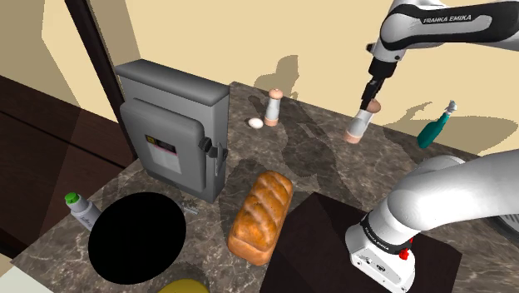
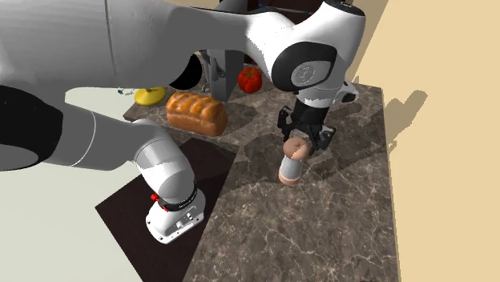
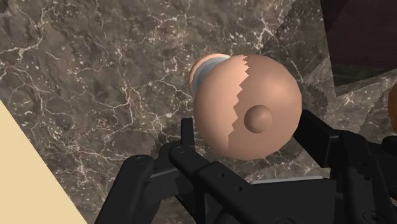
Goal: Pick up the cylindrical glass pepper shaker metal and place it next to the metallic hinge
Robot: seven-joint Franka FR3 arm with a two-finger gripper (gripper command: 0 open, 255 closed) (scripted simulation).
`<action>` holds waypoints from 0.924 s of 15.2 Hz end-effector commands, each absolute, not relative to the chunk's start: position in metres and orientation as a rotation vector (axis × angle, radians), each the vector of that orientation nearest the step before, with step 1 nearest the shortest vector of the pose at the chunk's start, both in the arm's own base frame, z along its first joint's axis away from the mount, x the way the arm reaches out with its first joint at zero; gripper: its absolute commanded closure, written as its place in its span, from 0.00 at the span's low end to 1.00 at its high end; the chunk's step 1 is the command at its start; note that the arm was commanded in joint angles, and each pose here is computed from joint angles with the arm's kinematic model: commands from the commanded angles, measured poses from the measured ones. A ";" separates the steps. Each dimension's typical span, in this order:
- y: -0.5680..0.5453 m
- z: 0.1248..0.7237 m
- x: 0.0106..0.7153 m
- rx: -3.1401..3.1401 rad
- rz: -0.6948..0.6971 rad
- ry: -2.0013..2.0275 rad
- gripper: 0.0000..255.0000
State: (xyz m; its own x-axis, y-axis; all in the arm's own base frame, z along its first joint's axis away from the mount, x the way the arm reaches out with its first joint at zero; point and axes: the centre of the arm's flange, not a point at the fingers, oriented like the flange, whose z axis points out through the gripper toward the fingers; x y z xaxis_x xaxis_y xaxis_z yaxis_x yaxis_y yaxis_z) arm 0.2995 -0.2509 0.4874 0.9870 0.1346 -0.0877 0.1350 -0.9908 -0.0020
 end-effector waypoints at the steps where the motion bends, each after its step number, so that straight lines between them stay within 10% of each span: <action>1: -0.251 0.498 0.299 3.128 -0.138 0.212 1.00; 14: -0.251 0.566 0.299 3.128 -0.138 0.212 1.00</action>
